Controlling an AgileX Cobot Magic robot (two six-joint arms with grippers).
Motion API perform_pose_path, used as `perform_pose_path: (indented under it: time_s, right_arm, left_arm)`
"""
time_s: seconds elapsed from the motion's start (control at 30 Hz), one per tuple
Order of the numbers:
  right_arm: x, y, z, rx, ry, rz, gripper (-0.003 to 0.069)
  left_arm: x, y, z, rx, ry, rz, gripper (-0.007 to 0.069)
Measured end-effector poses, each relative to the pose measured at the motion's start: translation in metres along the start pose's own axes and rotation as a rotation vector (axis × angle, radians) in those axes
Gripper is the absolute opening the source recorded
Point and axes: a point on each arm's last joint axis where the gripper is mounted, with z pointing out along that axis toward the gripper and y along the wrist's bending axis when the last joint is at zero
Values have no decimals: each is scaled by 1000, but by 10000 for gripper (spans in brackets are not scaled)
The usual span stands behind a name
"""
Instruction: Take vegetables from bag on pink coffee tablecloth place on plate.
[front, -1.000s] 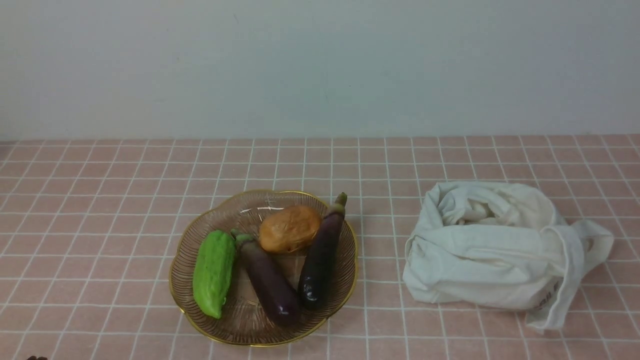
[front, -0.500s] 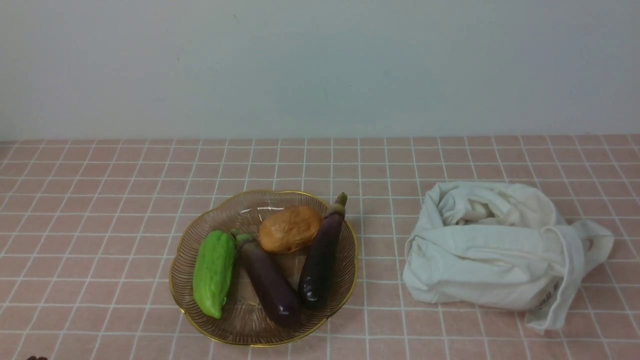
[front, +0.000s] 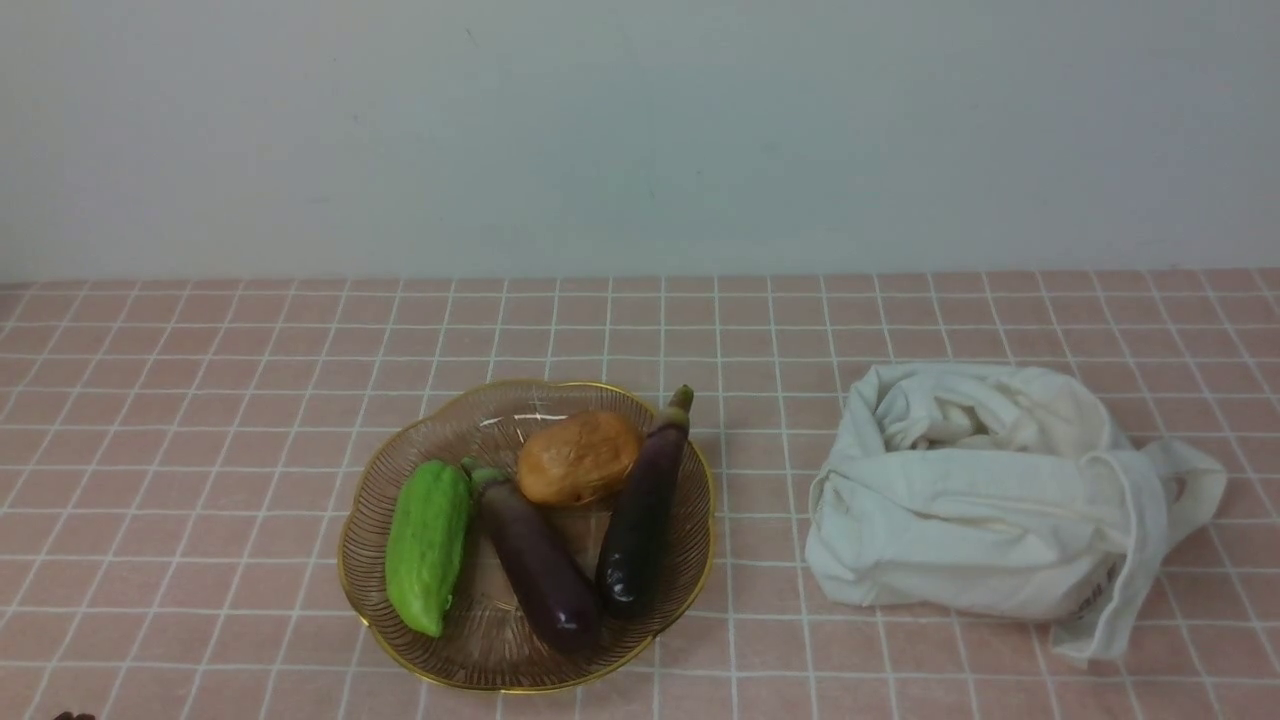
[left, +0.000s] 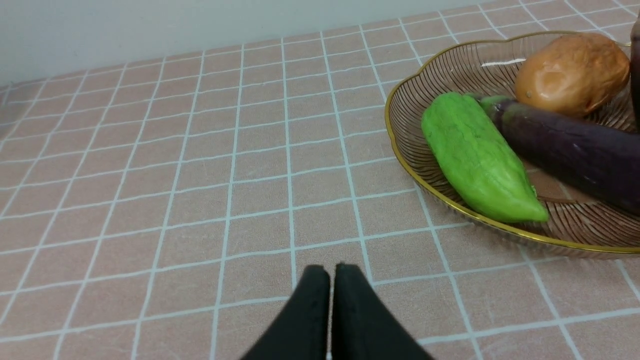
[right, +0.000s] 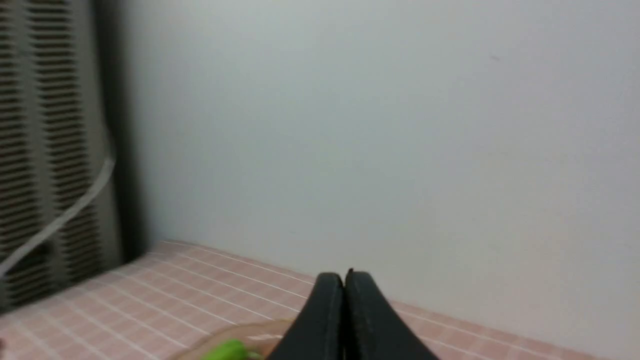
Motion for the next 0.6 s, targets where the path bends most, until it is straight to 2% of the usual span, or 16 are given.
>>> perform_pose_path:
  time_s: [0.03, 0.07, 0.1, 0.13, 0.17, 0.2, 0.23, 0.3, 0.43, 0.6]
  right_arm:
    - [4, -1, 1, 14, 11, -1, -15]
    - [18, -7, 4, 121, 49, -10, -15]
    - [29, -11, 6, 189, 80, -12, -15]
    - [32, -12, 7, 202, 86, -11, -15]
    - [56, -20, 8, 315, 152, -6, -15]
    - [66, -25, 8, 370, 177, -1, -15]
    - [68, -25, 8, 380, 181, 0, -15]
    - [100, -33, 2, 487, 240, 15, -15]
    - [138, -38, -6, 567, 286, 29, -15]
    - [138, -38, -7, 577, 273, 26, -15]
  left_arm:
    - [0, 0, 0, 0, 0, 0, -5]
    - [0, 0, 0, 0, 0, 0, -5]
    - [0, 0, 0, 0, 0, 0, -5]
    - [0, 0, 0, 0, 0, 0, -5]
    - [0, 0, 0, 0, 0, 0, -5]
    - [0, 0, 0, 0, 0, 0, -5]
    - [0, 0, 0, 0, 0, 0, -5]
    - [0, 0, 0, 0, 0, 0, -5]
    - [0, 0, 0, 0, 0, 0, -5]
    - [0, 0, 0, 0, 0, 0, -5]
